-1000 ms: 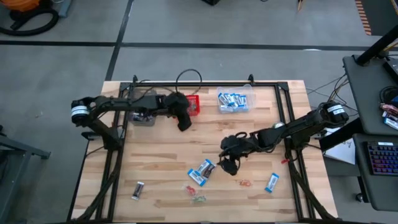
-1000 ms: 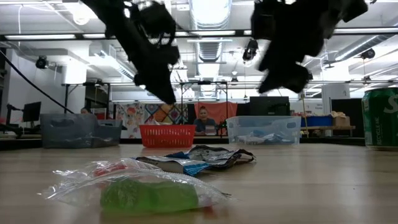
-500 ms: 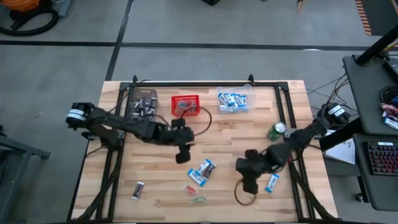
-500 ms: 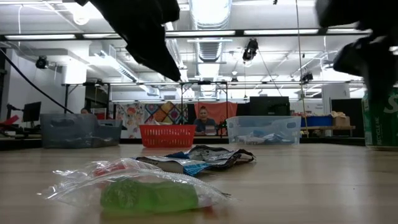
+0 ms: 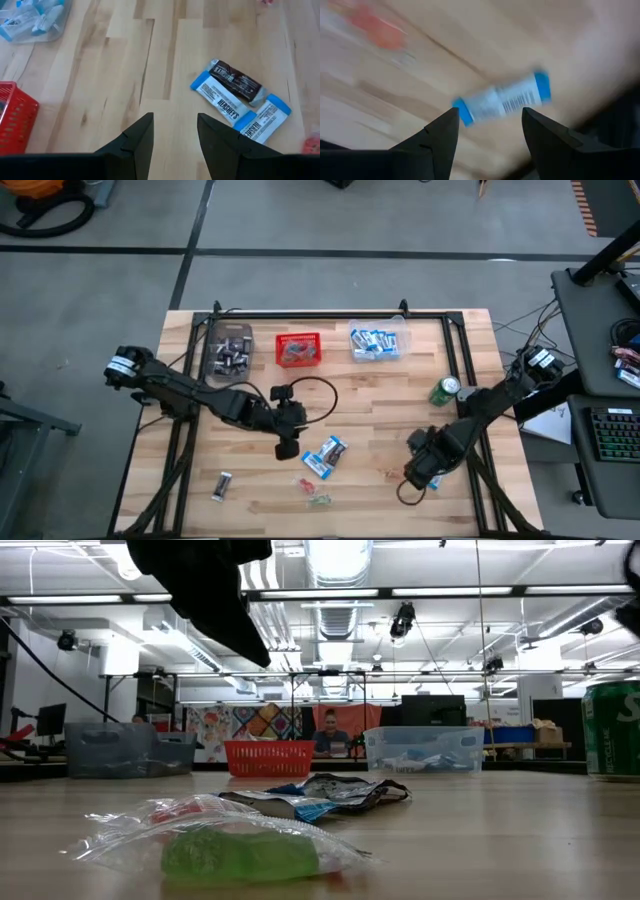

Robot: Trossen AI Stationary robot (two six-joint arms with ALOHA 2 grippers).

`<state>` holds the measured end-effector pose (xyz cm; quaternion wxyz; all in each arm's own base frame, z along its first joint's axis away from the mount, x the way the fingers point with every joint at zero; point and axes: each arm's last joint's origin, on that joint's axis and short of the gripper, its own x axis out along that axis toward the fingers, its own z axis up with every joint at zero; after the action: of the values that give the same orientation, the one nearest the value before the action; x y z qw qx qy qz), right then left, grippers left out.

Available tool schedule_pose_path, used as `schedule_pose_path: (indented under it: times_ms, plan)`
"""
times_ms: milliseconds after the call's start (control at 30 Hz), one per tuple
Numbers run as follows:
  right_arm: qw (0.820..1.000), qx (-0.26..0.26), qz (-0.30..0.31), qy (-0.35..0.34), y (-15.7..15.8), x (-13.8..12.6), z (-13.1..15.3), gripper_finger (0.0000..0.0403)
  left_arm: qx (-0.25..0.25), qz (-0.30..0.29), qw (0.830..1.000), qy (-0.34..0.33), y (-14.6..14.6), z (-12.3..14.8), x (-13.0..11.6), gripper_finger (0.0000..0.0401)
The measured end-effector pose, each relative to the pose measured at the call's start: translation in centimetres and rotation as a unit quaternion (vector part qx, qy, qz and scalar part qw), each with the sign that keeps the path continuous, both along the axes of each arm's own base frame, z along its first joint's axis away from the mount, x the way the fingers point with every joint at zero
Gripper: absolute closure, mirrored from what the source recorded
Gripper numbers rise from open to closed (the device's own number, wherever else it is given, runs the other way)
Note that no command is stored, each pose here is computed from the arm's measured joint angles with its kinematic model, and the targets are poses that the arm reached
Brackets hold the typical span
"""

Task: Sort candy
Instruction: Put the white chocolate into the transparent bin

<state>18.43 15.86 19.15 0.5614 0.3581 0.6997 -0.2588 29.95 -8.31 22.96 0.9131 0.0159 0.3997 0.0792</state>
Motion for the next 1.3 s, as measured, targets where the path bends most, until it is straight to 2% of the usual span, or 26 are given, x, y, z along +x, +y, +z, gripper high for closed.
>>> schedule_pose_path:
  times_ms: [67, 300, 500, 667, 833, 1033, 1300]
  plan:
    - [0.999, 0.002, -0.037, 0.028, 0.4, -0.6, 0.0, 0.0197, -0.001, 0.000, 1.000, 0.000, -0.1, 0.0, 0.0, 0.0266]
    - [0.995, -0.024, -0.088, 0.032, 1.5, -1.7, -0.5, 0.0197, -0.003, 0.002, 1.000, -0.001, -0.1, 0.0, 0.0, 0.0266]
    - [0.991, -0.044, -0.122, 0.032, 1.9, -3.5, -2.7, 0.0197, -0.003, 0.007, 1.000, 0.002, 0.0, -0.4, -0.2, 0.0266]
    - [0.986, -0.041, -0.159, 0.007, 2.1, -4.8, -4.7, 0.0197, 0.013, 0.035, 0.999, 0.000, 0.2, -0.9, -0.4, 0.0266]
    - [0.985, -0.058, -0.159, -0.019, 1.9, -5.2, -5.5, 0.0201, 0.019, 0.040, 0.999, -0.003, 0.3, -0.9, -0.4, 0.0266]
    - [0.978, -0.103, -0.133, -0.120, 1.7, -4.6, -5.3, 0.0253, 0.021, 0.042, 0.999, -0.005, 0.3, -0.9, -0.4, 0.0266]
    - [0.968, -0.149, -0.096, -0.179, 1.3, -4.3, -5.3, 0.0362, 0.039, 0.060, 0.997, -0.017, 0.4, -0.7, -0.3, 0.0266]
